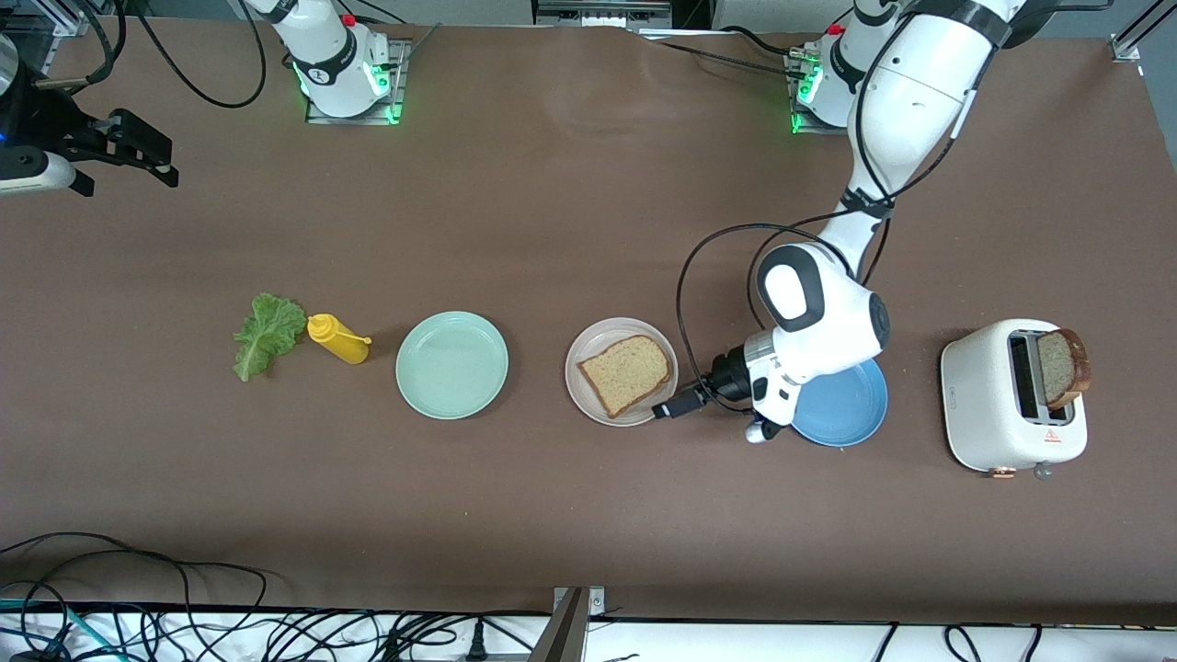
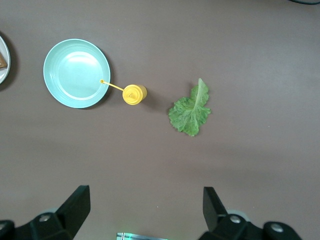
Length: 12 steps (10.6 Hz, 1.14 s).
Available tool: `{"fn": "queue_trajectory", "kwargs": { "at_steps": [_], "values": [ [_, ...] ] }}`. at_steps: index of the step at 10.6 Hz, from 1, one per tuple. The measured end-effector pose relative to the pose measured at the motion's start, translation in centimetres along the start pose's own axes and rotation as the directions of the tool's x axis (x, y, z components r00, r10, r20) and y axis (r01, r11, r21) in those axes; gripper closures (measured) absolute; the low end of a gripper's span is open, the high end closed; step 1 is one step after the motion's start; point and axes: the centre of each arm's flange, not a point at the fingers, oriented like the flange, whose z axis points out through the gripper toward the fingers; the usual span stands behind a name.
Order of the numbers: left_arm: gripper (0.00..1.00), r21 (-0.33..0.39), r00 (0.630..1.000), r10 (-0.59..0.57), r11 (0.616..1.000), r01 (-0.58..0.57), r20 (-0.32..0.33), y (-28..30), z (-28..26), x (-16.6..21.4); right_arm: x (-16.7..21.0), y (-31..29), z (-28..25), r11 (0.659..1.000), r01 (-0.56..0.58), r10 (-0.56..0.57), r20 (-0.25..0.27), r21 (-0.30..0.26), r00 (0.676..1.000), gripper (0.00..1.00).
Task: Make sandwich on beige plate with both arms
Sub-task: 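Release the bread on the beige plate and raise the left gripper, then lower the right gripper to the lettuce while the left gripper withdraws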
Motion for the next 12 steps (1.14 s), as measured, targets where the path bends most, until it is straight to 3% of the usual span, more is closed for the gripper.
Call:
{"fn": "queue_trajectory", "kwargs": {
  "at_steps": [2, 4, 6, 8, 12],
  "values": [
    [0.00, 0.033, 0.998, 0.052, 0.998, -0.051, -0.044, 0.1, -2.6, 2.1, 0.0, 0.4, 0.0, 1.000, -0.007, 0.007, -0.002, 0.001, 1.000, 0.00],
    [0.00, 0.081, 0.992, 0.116, 0.990, -0.113, -0.039, 0.4, -6.5, 4.0, 0.5, 1.0, 0.2, 1.000, -0.017, 0.017, -0.023, 0.000, 1.000, 0.00],
    [0.00, 0.201, 0.975, 0.222, 0.956, -0.215, -0.013, 0.1, -11.1, 5.7, 2.1, 1.5, 2.3, 1.000, -0.022, 0.022, -0.010, -0.003, 1.000, 0.00],
    [0.00, 0.341, 0.949, 0.316, 0.890, -0.301, 0.014, -1.1, -14.5, 7.3, 3.8, 2.3, 5.7, 1.000, -0.012, 0.012, 0.048, 0.000, 0.999, 0.00],
    [0.00, 0.605, 0.882, 0.459, 0.675, -0.421, 0.102, -3.3, -19.7, 9.3, 4.9, 7.5, 11.8, 1.000, -0.009, 0.007, 0.150, 0.015, 0.989, 0.00]
  ]
}}
